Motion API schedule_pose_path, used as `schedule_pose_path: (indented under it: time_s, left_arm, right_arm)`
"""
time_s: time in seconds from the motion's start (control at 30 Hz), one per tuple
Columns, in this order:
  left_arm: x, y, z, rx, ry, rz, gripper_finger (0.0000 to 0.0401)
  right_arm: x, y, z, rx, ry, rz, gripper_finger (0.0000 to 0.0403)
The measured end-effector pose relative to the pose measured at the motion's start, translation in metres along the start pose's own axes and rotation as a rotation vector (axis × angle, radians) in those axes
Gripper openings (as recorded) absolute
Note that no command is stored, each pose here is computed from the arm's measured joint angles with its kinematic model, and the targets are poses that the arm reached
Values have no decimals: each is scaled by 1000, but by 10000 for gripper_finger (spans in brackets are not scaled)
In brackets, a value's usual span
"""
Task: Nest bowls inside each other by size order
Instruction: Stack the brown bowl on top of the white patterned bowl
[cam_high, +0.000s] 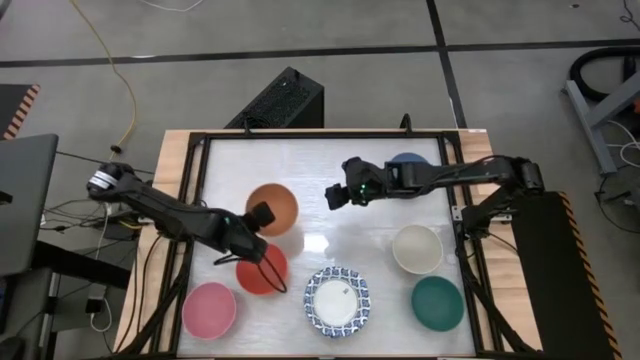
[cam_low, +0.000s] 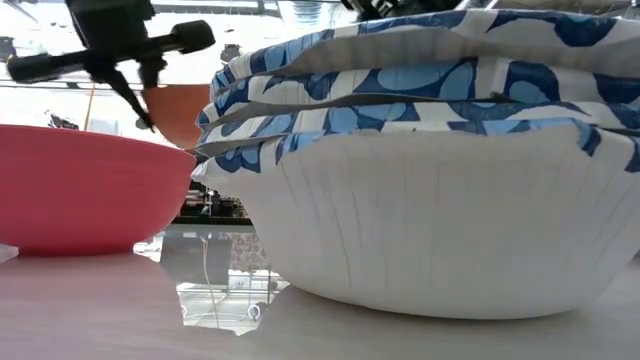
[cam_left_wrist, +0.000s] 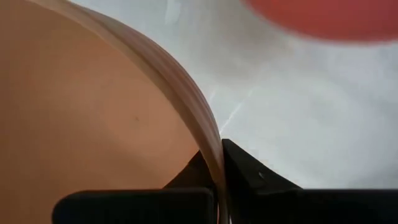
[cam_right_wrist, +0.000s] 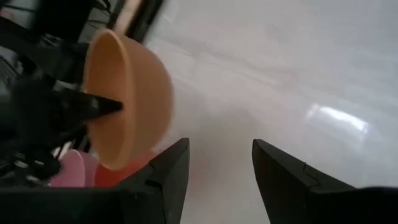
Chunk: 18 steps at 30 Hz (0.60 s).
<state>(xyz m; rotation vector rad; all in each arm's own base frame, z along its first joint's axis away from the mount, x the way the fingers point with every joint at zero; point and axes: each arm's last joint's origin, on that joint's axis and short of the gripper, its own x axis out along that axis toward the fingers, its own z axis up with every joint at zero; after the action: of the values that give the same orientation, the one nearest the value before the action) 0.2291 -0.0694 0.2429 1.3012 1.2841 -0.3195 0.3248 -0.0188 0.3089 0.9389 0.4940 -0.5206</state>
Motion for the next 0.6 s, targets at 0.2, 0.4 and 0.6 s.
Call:
schedule_pose_path:
  time_s: [0.2, 0.4, 0.6]
  left_arm:
    - [12, 14, 16, 201, 86, -3, 0]
    - [21, 24, 22, 239, 125, -4, 0]
    - [22, 32, 21, 240, 165, 46, 0]
  right_arm:
    - [-11, 15, 18, -87, -77, -17, 195]
    - [-14, 28, 24, -215, -157, -79, 189]
    - [-1, 32, 12, -294, -131, -125, 170]
